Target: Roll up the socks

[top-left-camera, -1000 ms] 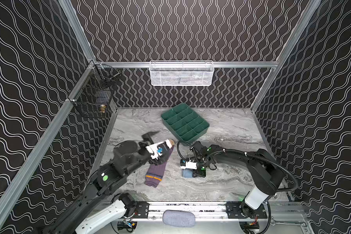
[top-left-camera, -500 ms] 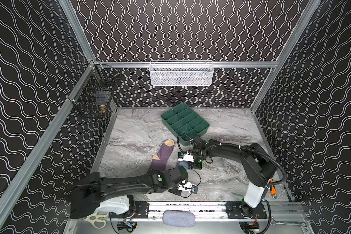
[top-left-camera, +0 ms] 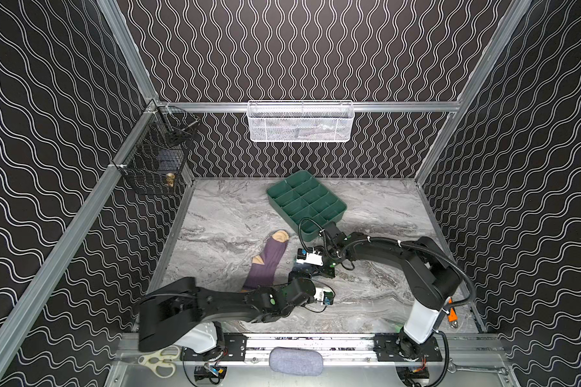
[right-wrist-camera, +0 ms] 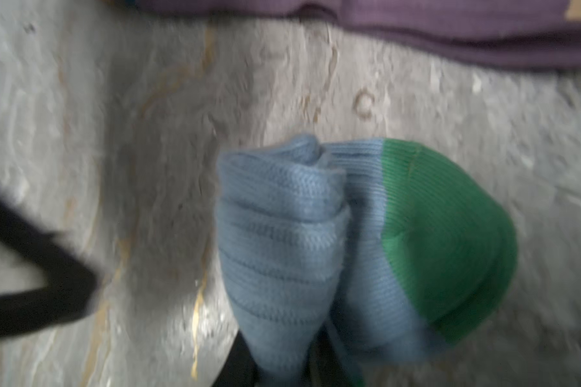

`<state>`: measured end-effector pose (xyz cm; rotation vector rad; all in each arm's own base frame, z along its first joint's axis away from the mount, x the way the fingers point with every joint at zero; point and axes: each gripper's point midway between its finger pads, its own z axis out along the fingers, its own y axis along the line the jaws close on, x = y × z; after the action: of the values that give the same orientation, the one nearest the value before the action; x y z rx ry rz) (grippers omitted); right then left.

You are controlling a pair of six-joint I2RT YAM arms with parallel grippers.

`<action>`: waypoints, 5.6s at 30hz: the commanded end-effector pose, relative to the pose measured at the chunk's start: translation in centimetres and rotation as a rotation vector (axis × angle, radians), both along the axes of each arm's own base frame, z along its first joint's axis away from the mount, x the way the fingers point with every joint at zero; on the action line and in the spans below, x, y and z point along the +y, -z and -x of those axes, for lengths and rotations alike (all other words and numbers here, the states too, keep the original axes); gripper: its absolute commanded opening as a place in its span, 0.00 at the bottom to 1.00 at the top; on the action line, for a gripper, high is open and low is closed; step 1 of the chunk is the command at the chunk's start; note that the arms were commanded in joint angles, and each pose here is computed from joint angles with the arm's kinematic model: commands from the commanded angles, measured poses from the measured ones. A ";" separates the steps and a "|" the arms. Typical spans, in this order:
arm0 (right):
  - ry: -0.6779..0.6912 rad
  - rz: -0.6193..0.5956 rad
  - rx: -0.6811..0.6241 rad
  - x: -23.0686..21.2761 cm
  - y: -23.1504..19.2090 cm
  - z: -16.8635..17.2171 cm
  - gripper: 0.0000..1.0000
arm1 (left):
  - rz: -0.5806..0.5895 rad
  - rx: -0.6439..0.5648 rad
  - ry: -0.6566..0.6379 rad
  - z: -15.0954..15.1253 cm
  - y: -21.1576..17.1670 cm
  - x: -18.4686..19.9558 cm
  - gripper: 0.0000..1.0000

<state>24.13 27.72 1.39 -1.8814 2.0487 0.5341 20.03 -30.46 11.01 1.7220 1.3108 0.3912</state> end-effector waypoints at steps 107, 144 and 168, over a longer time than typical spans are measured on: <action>0.275 0.063 0.013 -6.1 -3.2 3.7 0.49 | -0.190 0.484 0.126 9.6 10.8 -2.2 0.00; 0.131 -0.052 -0.775 -16.6 -15.0 7.3 0.62 | -0.342 1.185 -0.450 2.7 14.5 -1.5 0.00; -0.094 0.297 -0.810 -10.5 -3.8 3.7 0.66 | -0.323 1.150 -0.428 1.8 13.0 -2.2 0.00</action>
<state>18.02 16.68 4.26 -1.9978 1.5790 -0.3767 18.84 -40.73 1.70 1.8817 2.2753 -0.7084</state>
